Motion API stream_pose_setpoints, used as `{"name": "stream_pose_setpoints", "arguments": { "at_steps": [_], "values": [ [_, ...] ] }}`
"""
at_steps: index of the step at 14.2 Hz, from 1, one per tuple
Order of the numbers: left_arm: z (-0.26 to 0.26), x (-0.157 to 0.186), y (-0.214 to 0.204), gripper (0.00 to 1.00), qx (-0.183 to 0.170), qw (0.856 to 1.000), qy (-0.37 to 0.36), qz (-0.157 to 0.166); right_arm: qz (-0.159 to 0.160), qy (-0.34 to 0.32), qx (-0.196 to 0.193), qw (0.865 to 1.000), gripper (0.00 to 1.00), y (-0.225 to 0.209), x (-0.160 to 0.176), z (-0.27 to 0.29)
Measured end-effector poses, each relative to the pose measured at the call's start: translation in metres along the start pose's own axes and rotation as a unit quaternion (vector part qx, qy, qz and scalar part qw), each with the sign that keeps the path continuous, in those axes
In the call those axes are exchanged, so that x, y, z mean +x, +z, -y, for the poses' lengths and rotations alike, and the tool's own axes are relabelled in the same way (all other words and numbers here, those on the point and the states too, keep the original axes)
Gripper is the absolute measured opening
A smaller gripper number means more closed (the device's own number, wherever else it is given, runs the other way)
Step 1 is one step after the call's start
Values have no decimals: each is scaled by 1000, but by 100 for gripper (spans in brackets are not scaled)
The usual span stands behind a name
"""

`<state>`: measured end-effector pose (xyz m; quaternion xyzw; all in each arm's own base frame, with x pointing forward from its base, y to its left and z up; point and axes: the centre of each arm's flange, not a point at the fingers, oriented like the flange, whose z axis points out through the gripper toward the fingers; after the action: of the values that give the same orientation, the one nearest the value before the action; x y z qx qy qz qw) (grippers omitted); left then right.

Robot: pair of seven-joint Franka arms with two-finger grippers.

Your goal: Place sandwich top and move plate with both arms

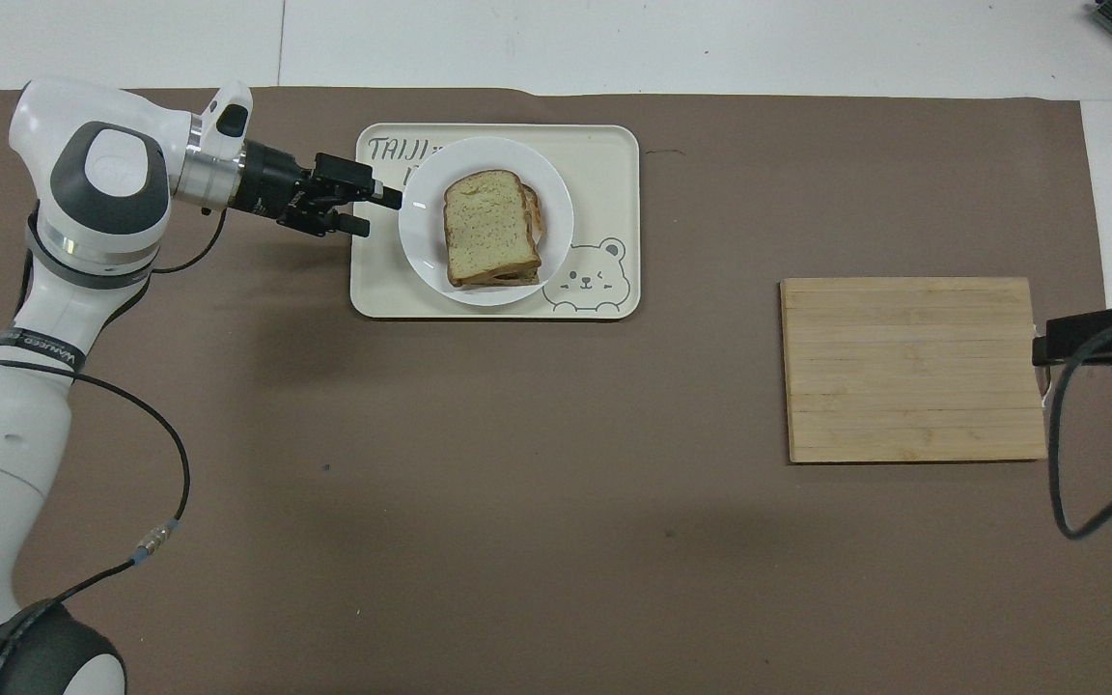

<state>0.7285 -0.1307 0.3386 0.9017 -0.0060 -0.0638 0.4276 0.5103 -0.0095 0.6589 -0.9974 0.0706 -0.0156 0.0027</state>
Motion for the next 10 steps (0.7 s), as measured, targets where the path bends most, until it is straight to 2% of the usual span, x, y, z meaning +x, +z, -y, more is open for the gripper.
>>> {"name": "stream_pose_setpoints", "arguments": {
  "at_steps": [5,10],
  "values": [
    [-41,-15,-49,100,118,993,16,-17,0,0,0,1000,100,0,0,0],
    [-76,-38,-102,100,244,967,54,-41,0,0,0,1000,100,0,0,0]
  ]
}}
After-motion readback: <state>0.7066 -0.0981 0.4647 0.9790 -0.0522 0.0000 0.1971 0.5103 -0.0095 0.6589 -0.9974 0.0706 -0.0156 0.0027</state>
